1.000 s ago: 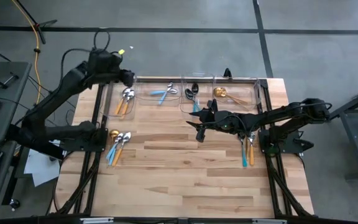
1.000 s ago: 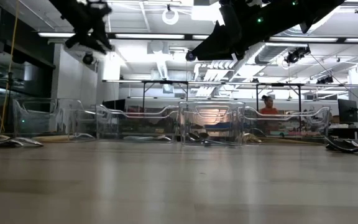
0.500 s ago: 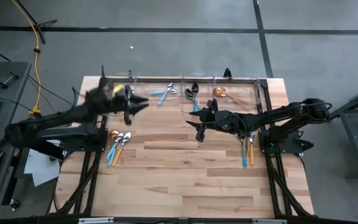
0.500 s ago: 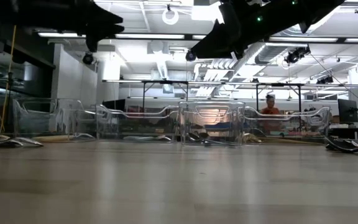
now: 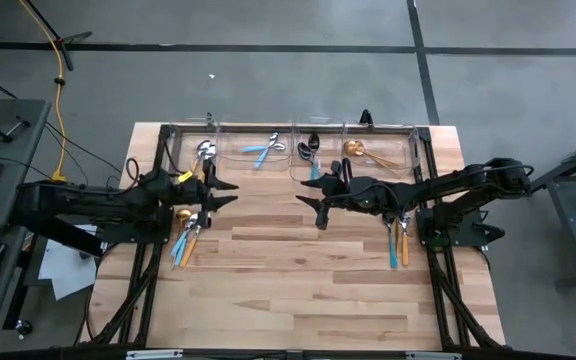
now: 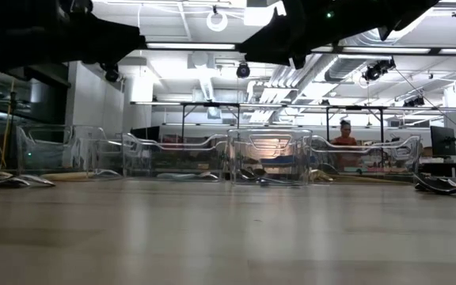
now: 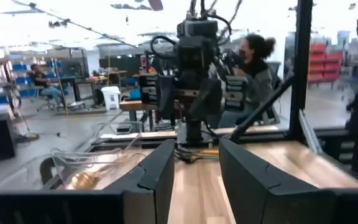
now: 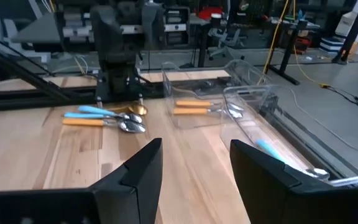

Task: Sort silverware by color (type)
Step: Put the black spoon into the middle right transparent bin

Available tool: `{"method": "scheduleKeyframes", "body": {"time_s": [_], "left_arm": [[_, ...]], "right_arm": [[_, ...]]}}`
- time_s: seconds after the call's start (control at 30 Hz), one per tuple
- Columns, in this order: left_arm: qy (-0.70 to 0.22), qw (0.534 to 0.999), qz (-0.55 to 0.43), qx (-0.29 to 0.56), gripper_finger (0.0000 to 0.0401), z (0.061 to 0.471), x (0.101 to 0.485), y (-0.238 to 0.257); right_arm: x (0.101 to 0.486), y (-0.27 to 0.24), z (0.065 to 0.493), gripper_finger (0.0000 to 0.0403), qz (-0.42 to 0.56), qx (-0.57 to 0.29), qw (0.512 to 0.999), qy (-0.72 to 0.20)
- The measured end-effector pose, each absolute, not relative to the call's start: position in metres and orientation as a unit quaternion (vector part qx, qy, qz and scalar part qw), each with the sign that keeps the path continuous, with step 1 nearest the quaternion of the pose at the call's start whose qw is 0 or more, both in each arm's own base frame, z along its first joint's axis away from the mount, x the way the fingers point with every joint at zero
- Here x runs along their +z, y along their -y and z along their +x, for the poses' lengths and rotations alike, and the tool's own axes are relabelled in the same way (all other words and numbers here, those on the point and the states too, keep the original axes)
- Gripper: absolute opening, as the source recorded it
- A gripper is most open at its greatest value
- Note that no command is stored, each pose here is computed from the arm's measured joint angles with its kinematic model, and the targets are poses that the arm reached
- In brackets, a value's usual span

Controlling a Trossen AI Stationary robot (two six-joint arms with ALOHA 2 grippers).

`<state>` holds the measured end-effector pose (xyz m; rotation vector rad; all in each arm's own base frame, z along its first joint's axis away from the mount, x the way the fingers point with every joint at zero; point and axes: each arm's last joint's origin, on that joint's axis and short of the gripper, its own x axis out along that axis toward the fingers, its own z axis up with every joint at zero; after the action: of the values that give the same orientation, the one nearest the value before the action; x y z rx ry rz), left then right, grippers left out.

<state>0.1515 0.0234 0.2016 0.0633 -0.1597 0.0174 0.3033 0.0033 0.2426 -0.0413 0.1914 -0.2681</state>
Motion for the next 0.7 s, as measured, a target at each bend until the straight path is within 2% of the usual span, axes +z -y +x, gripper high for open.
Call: {"method": "scheduleKeyframes", "body": {"time_s": [0.4,0.7], "left_arm": [[0.091,0.995,0.046,0.017,0.0117,0.158,0.215,-0.023],[0.049,0.998,0.035,0.020,0.0117,0.175,0.211,-0.026]], "right_arm": [[0.244,-0.003,0.304,0.0172,-0.032,-0.131,0.987,-0.090],[0.245,-0.003,0.304,0.0172,-0.032,-0.131,0.987,-0.085]]}}
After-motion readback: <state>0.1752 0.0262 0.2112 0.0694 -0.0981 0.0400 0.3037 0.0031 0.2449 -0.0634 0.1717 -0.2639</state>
